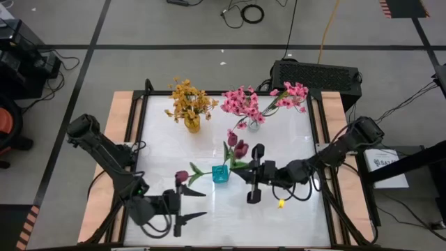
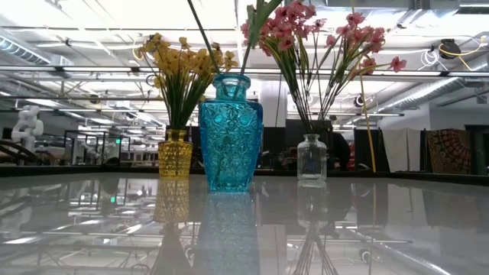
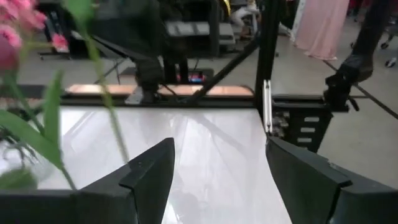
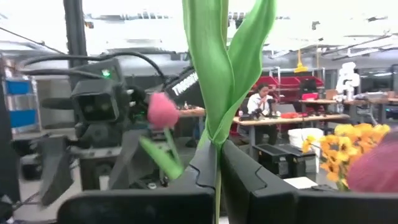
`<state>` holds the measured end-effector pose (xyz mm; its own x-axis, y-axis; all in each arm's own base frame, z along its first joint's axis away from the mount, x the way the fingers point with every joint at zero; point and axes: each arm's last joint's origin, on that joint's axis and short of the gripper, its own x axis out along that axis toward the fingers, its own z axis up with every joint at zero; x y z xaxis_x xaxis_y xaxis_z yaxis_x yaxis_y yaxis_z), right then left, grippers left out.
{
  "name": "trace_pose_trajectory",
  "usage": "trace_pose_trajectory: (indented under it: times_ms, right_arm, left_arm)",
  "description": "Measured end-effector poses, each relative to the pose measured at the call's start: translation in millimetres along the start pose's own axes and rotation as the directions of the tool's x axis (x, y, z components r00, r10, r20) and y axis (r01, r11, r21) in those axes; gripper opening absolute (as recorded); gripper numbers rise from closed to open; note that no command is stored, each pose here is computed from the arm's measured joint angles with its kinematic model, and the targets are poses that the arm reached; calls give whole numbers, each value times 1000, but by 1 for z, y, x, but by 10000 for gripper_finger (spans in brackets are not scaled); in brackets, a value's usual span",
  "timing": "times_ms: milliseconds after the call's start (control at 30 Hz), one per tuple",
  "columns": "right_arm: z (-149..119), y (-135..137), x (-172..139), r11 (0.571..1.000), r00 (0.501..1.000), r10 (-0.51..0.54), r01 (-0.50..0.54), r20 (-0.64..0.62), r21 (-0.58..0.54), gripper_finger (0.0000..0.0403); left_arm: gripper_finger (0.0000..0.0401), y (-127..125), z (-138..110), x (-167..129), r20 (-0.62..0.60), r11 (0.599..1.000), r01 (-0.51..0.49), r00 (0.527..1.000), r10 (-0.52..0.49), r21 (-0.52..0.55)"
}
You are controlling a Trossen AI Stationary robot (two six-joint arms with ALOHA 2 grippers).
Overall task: Sort flowers into vase by color
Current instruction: Put the dark red flower into the blue vase
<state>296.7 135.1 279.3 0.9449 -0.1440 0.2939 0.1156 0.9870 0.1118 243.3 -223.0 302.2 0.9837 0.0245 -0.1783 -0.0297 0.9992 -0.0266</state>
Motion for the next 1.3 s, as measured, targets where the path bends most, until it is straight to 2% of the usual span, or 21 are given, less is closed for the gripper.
trace_pose_trajectory:
  times_ms: [67, 233, 333, 533, 700, 1033, 1300]
  right_arm:
    - [-1, -1, 0, 1000, 1000, -2, 2, -8, -5, 0]
    - [-1, 0, 1, 1000, 1000, 19, -19, -8, -7, 0]
    - [-1, -1, 1, 1000, 1000, 23, -23, -9, -3, 0]
    - [-2, 1, 1, 999, 998, 53, -53, -15, 7, 0]
    - [-2, 0, 1, 998, 998, 68, -68, -13, -13, 0]
    - [4, -3, 4, 992, 993, 107, -103, 53, -74, 0]
    - [0, -10, 9, 987, 996, 82, -74, 47, -141, 0]
  left_arm:
    - [258, 2, -5, 8, -28, 1000, 29, 999, -29, 2]
    - [258, 6, -10, 23, -102, 974, 219, 969, -224, -58]
    - [258, 10, -13, 26, -147, 967, 237, 958, -248, -88]
    - [258, 18, -23, 17, -294, 980, 179, 935, -197, -86]
    - [258, 16, -28, 10, -344, 982, 180, 920, -188, -54]
    - [258, 20, -22, -18, -381, 991, 118, 915, -132, -60]
    - [258, 18, -25, -45, -359, 1000, 2, 933, 2, 9]
